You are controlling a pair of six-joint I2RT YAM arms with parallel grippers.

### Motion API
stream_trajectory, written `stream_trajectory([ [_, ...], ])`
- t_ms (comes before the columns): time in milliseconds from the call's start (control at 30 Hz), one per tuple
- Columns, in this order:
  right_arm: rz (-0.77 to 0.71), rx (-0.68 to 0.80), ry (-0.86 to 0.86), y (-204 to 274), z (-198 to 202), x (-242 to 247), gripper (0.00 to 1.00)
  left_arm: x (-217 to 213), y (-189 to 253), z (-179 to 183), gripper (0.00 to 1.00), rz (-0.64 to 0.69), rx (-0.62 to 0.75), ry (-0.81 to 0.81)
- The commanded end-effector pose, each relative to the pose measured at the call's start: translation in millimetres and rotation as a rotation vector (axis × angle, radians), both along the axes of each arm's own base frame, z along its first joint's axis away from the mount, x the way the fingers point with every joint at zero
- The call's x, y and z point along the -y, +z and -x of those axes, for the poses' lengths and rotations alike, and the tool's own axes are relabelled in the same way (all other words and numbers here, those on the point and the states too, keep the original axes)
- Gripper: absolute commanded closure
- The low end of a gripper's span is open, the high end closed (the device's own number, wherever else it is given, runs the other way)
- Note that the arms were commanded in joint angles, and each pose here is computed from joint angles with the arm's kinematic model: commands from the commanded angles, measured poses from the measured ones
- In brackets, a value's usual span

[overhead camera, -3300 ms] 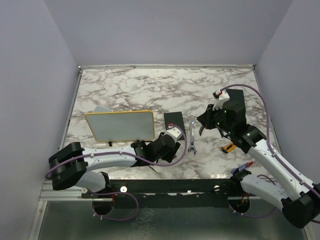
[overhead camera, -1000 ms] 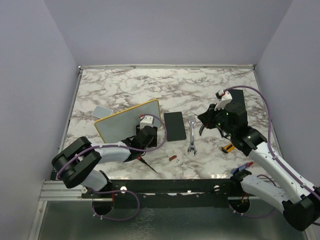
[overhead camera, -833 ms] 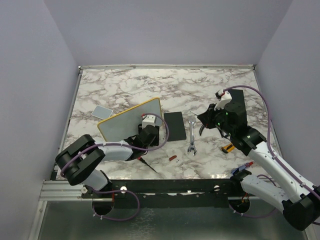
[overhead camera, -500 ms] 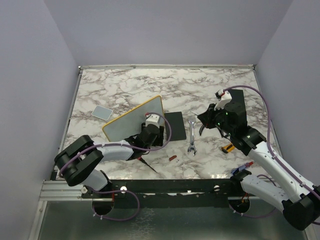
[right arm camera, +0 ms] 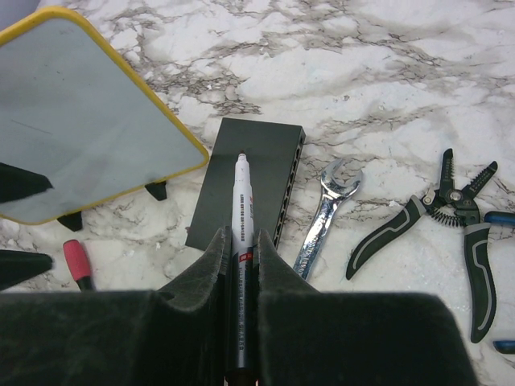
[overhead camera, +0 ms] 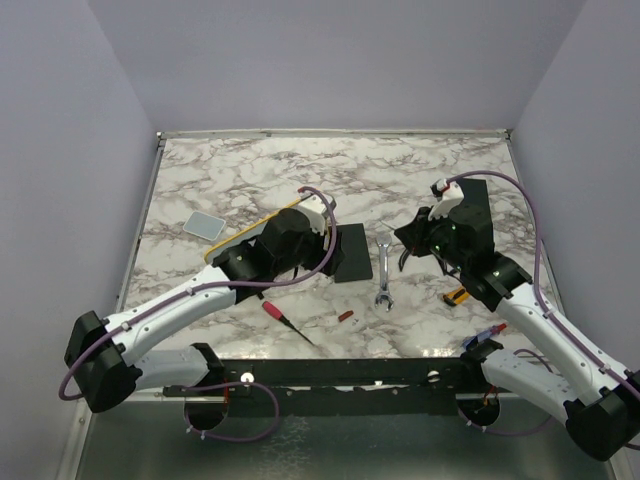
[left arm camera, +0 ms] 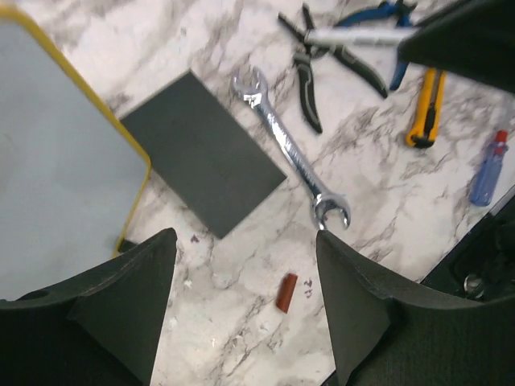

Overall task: Write a sentence on the whiteboard
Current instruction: Adjust the whiteboard stand at the center of the board, then write a sentence on the whiteboard.

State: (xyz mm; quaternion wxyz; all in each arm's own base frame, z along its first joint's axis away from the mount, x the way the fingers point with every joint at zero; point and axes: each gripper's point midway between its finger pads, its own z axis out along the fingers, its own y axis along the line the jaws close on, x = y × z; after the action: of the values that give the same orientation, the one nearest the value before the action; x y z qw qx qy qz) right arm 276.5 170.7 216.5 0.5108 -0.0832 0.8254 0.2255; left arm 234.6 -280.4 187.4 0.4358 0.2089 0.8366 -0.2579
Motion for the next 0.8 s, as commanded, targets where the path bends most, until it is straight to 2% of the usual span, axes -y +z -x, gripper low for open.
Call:
stream_trajectory([
  [0,-0.009,0.033,-0.009,7,-3,1,0.99,-7,50,-2,0.29,-0.066,0.037,-0.094],
  [100,-0.008,0.042,-0.014,9,-3,2,0.99,-4,87,-14,0.28,-0.041,0.078,-0.115],
  [200,-0.003,0.051,-0.024,11,-5,4,0.99,-18,103,-36,0.27,-0.063,0.1,-0.086],
  [300,-0.003,0.066,-0.029,15,-7,4,0.99,-58,106,-67,0.25,-0.084,0.11,0.03],
  [433,-0.025,0.089,-0.011,25,-8,0,0.99,-126,110,-95,0.21,-0.029,0.097,0.2],
  [567,-0.044,0.104,0.045,30,-7,-11,0.99,-175,114,-95,0.21,0.063,0.091,0.307],
  [767,-0.048,0.102,0.082,29,-9,-19,0.99,-198,100,-68,0.21,0.123,0.058,0.37],
])
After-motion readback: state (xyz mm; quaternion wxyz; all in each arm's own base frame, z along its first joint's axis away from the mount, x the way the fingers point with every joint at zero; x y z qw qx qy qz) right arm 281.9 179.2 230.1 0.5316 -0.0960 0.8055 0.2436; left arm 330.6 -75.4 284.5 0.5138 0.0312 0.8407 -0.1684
